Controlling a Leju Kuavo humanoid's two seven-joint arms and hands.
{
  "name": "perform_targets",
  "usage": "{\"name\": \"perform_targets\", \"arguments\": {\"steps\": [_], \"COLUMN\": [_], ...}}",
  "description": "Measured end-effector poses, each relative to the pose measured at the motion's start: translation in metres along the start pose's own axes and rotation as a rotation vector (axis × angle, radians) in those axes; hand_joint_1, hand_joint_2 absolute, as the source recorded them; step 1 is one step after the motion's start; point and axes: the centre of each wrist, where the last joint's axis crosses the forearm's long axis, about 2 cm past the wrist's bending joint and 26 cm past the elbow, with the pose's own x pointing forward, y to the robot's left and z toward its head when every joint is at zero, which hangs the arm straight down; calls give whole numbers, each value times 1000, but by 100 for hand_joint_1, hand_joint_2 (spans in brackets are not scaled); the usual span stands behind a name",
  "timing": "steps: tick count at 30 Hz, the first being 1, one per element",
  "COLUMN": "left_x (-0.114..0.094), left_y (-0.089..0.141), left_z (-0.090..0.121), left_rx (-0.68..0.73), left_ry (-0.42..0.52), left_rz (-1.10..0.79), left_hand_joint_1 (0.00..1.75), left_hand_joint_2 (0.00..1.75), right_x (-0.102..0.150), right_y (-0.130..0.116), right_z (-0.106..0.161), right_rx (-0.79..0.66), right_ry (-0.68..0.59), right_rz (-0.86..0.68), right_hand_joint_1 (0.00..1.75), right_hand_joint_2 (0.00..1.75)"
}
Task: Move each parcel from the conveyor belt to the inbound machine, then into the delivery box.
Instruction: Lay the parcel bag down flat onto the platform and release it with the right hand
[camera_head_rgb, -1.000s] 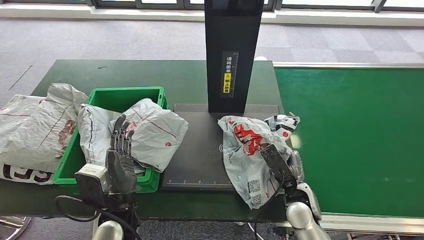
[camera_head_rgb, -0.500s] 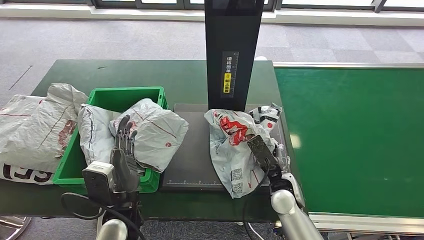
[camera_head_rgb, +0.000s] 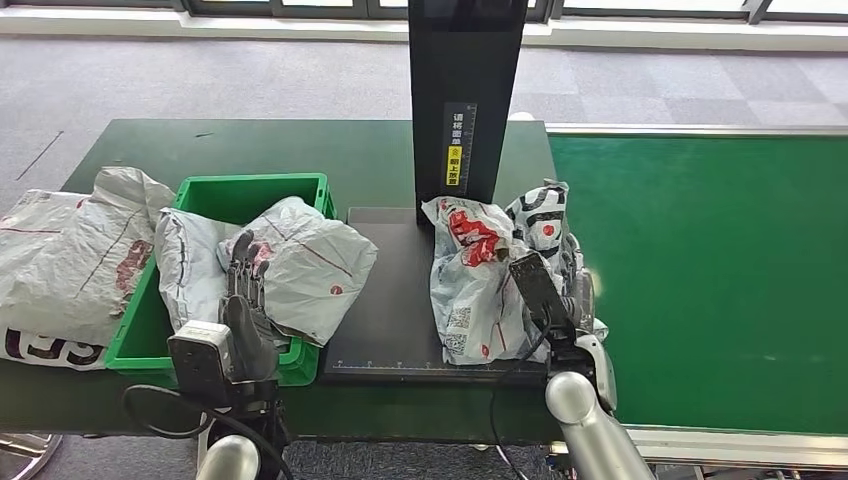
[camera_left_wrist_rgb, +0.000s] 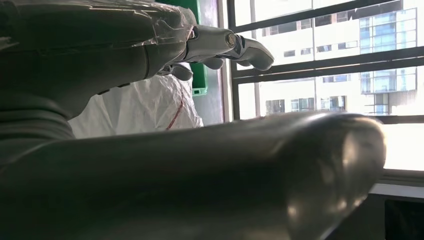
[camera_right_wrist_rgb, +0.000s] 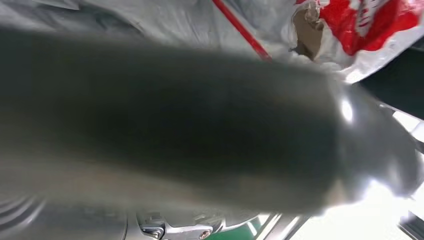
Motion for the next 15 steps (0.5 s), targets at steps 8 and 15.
{"name": "perform_targets", "arguments": {"steps": [8,15], "left_x": [2,8], "left_y": [2,-1], "left_z": [4,4], "left_rx": [53,26], "left_ry": [-9,-94], "left_rz": [-14,-51], "left_hand_joint_1": [0,0], "left_hand_joint_2": [0,0], "right_x": [7,17], "right_y": [-4,-12], "right_z": [20,42], "right_rx": [23,-139], "right_ry": [-58,-252], "right_rz": [-105,-181], "right_hand_joint_1": [0,0], "right_hand_joint_2": [0,175]}}
